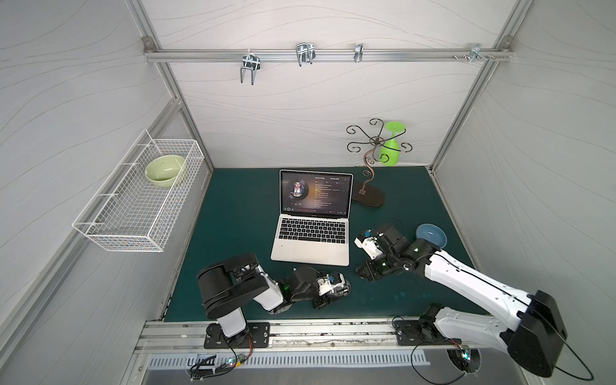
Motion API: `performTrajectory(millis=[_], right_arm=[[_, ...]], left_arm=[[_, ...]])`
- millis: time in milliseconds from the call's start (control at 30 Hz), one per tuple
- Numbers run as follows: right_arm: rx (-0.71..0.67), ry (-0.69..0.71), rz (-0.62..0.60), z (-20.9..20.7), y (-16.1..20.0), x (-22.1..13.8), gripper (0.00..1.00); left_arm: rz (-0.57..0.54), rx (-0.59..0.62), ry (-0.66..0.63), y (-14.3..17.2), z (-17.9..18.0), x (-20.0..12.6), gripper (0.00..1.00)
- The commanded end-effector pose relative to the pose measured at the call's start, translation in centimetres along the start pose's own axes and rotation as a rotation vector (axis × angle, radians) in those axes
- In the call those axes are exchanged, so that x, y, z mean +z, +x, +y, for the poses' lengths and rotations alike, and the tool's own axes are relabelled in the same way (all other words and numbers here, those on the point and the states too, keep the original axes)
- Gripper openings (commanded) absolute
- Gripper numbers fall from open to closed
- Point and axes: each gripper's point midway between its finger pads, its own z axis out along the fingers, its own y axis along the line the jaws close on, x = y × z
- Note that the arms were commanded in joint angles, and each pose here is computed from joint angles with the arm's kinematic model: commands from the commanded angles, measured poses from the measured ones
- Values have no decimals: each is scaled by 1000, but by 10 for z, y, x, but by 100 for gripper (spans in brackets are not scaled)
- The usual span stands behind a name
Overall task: Remove the wireless mouse receiver from the laptop
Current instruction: Adjust the mouse at the center of the board, then insert the USB plug into the mouse.
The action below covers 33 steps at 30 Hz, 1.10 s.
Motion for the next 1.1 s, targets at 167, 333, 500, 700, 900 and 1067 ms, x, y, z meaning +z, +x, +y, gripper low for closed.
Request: performTrajectory(millis=[167,333,500,700,900,1067], right_arm=[[-30,19,21,4,6,24,0],[-26,25,33,5,4,29,0],[-19,0,66,13,6,38,0],[-5,-23,76,23,7,45,0],[0,-23,76,26,3,51,0],[1,-11,92,27,1,55,0]], left_arm=[[163,56,-55,33,1,-4,24],[145,63,-68,27,2,-6,23],[136,76,-84,22,5,-9,22],[151,95,-121,19,12,-11,19],[159,119,-132,16,15,-10,17],[158,131,-137,15,17,-10,16]])
